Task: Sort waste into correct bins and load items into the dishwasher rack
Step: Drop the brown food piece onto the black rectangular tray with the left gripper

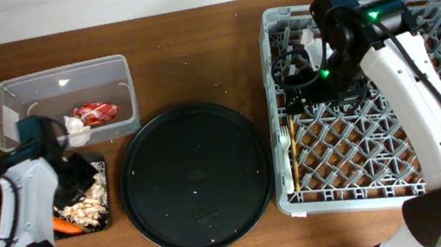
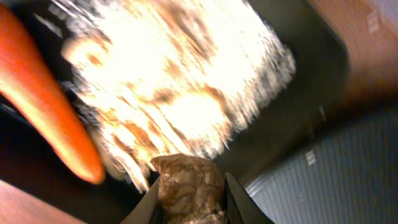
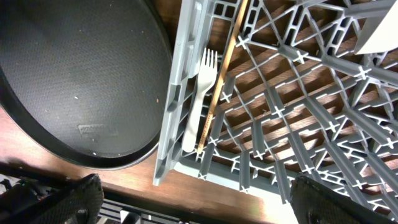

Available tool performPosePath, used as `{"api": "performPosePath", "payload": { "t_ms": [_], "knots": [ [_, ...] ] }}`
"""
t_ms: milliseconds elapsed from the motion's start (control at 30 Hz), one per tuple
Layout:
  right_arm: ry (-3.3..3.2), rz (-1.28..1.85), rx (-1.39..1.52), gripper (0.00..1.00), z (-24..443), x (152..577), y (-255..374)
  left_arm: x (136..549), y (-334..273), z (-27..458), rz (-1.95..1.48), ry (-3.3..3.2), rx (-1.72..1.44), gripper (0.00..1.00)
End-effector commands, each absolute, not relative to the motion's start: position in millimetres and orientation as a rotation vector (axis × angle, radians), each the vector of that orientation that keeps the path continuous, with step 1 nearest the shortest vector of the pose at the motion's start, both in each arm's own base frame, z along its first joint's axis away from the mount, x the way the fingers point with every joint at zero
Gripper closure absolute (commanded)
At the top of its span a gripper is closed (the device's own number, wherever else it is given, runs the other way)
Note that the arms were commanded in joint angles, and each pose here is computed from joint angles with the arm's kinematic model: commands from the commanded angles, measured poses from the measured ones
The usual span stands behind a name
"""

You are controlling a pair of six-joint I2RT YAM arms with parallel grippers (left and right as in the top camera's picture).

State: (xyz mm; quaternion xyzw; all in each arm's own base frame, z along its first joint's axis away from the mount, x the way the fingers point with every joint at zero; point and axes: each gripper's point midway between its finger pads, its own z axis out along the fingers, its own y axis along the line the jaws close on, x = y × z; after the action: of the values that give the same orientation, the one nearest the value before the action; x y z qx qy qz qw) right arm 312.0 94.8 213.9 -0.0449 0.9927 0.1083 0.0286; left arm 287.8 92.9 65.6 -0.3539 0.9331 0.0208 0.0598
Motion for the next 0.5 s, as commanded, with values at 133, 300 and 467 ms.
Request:
{"api": "performPosePath", "payload": {
  "t_ms": [133,300,467],
  "knots": [
    [3.074,0.32,-0.13,0.0,211,311,94,292,150,79,0.159,2.637,-1.211,0.99],
    [3.076,0.319,-0.129,0.0,211,311,94,283,177,81,0.233,2.577,-1.295,0.99],
    [3.077,0.319,-0.13,0.0,211,311,94,280,195,75,0.246,2.535,-1.356,0.93]
  ]
}}
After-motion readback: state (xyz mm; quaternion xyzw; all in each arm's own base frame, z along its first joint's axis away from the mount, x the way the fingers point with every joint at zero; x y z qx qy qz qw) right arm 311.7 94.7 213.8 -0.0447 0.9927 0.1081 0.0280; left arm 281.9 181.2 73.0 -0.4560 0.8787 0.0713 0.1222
